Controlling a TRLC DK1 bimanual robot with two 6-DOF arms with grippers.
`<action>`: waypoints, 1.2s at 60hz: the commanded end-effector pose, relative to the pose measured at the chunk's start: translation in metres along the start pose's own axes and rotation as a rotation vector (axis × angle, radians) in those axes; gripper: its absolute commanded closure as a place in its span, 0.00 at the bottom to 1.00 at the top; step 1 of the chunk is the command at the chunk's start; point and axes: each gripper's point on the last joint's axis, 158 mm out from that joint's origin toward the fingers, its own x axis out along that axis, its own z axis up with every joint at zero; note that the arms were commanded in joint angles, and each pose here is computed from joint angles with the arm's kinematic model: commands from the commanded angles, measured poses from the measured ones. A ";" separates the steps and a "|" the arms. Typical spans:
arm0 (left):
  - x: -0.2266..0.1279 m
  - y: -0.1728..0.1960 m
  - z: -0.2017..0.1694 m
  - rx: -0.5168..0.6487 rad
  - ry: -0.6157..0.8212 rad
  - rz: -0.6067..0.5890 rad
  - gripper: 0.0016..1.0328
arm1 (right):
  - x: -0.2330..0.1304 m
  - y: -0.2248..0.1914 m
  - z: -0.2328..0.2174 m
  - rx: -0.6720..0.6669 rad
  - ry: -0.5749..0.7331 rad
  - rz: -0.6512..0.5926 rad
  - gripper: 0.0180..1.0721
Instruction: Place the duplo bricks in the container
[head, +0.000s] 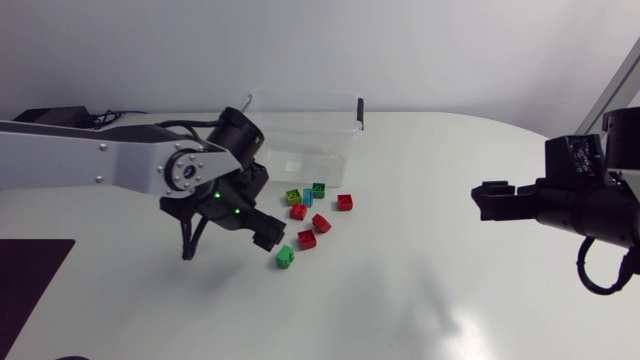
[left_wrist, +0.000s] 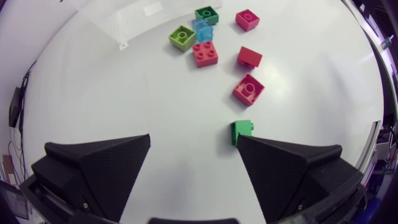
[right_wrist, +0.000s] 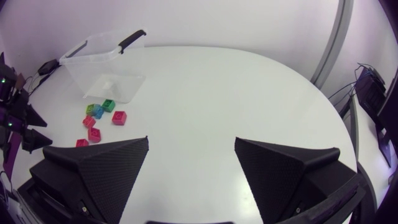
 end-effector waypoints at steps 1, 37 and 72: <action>0.013 -0.012 0.005 -0.015 0.032 -0.019 0.07 | 0.001 0.012 -0.005 -0.036 0.032 0.060 0.05; 0.051 -0.053 -0.019 0.048 0.166 -0.105 0.13 | 0.031 0.062 -0.037 -0.068 0.179 0.254 0.05; 0.052 -0.081 -0.025 0.029 0.123 -0.275 0.76 | 0.079 0.101 -0.038 -0.079 0.278 0.295 0.11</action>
